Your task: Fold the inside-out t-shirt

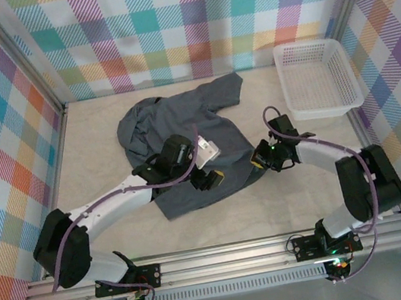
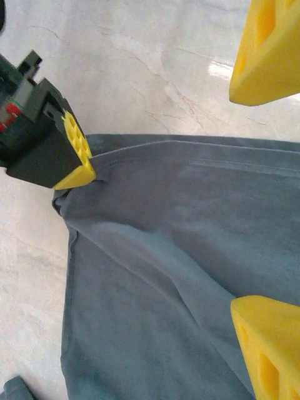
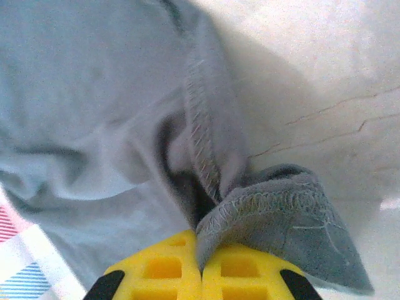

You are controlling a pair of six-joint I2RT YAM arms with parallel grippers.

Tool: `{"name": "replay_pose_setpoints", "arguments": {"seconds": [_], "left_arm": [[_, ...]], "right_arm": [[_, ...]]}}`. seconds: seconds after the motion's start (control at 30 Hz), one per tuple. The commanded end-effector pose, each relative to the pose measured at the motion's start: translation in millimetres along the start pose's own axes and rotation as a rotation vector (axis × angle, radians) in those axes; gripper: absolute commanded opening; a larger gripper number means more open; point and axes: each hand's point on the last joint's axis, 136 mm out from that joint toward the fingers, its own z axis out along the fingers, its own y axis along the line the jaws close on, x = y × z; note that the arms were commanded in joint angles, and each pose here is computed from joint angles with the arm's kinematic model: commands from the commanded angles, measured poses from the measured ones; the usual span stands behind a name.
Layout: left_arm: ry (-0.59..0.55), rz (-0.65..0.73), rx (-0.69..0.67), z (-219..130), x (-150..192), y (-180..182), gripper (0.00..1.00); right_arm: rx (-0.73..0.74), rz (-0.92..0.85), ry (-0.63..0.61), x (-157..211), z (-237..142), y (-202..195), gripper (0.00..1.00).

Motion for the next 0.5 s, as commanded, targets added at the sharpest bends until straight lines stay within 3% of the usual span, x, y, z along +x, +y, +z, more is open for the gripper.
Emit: {"name": "replay_pose_setpoints", "arguments": {"seconds": [0.0, 0.17, 0.4, 0.47], "left_arm": [[-0.065, -0.054, 0.073, 17, -11, -17, 0.80], [-0.036, -0.054, 0.110, 56, -7, -28, 0.80], [0.075, -0.089, 0.027, 109, 9, -6, 0.81], [0.118, -0.091, -0.057, 115, 17, 7, 0.81]], "right_arm": [[-0.091, 0.033, 0.000, 6, -22, 27, 0.00], [-0.154, 0.065, 0.010, 9, -37, 45, 0.00], [-0.164, 0.053, -0.021, 6, -51, 54, 0.00], [-0.170, 0.043, -0.025, 5, -53, 57, 0.00]]}}
